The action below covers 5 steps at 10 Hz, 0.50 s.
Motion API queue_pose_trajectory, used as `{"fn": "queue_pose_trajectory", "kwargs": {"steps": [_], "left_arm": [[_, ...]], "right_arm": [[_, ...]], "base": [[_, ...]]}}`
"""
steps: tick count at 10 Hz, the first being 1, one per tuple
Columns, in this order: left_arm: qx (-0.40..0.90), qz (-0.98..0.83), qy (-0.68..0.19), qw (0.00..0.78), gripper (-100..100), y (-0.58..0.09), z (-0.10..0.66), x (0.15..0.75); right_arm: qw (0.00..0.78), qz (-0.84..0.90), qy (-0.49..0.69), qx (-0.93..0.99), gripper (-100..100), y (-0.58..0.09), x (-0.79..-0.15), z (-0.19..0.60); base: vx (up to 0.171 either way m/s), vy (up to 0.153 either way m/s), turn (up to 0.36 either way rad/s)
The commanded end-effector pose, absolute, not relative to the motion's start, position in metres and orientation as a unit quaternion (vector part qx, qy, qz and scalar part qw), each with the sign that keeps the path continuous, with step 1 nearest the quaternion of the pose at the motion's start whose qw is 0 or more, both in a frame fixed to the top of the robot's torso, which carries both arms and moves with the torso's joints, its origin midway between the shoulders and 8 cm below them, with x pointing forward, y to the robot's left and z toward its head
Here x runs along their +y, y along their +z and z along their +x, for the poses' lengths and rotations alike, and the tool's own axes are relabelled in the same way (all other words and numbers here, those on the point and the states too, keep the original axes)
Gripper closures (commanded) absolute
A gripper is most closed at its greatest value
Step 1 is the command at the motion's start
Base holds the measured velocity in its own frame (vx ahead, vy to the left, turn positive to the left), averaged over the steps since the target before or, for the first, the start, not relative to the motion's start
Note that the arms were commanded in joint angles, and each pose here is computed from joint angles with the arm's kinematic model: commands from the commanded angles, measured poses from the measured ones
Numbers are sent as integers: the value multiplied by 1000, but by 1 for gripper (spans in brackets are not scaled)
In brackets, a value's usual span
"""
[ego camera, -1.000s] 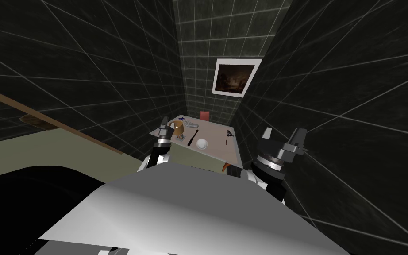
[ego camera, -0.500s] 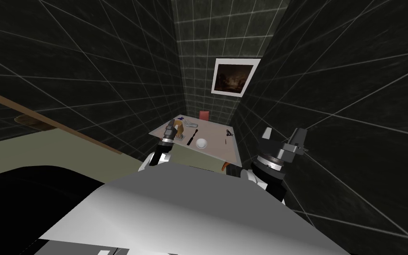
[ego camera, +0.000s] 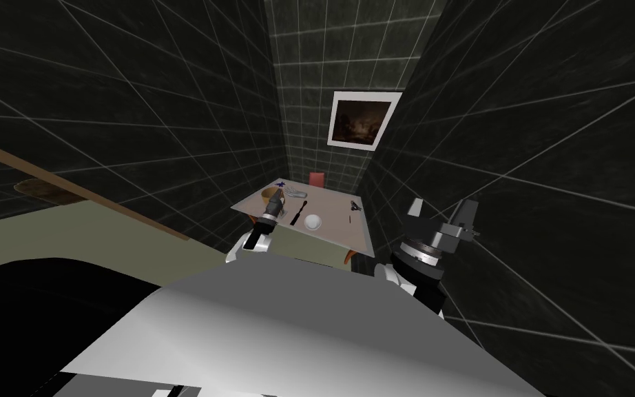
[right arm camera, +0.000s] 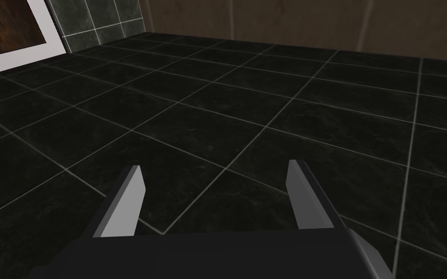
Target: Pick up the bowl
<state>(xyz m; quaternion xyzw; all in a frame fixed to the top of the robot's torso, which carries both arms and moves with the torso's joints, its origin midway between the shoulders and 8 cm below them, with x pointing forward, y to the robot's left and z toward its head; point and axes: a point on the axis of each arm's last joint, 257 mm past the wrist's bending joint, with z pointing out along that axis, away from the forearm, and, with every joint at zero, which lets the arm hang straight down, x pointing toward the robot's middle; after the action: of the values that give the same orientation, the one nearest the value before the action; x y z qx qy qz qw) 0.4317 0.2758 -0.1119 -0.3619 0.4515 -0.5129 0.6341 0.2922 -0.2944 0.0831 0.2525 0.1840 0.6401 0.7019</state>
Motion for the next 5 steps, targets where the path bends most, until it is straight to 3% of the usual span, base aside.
{"fn": "queue_pose_trajectory", "kwargs": {"steps": [1, 5], "left_arm": [[474, -371, -503, 619, -100, -132, 447, 268], [522, -392, -481, 586, -100, -177, 474, 251]], "right_arm": [[702, 253, 640, 184, 0, 83, -294, 292], [702, 253, 640, 184, 0, 83, -294, 292]], "base": [[-32, -13, -33], [-29, -11, -33]]}}
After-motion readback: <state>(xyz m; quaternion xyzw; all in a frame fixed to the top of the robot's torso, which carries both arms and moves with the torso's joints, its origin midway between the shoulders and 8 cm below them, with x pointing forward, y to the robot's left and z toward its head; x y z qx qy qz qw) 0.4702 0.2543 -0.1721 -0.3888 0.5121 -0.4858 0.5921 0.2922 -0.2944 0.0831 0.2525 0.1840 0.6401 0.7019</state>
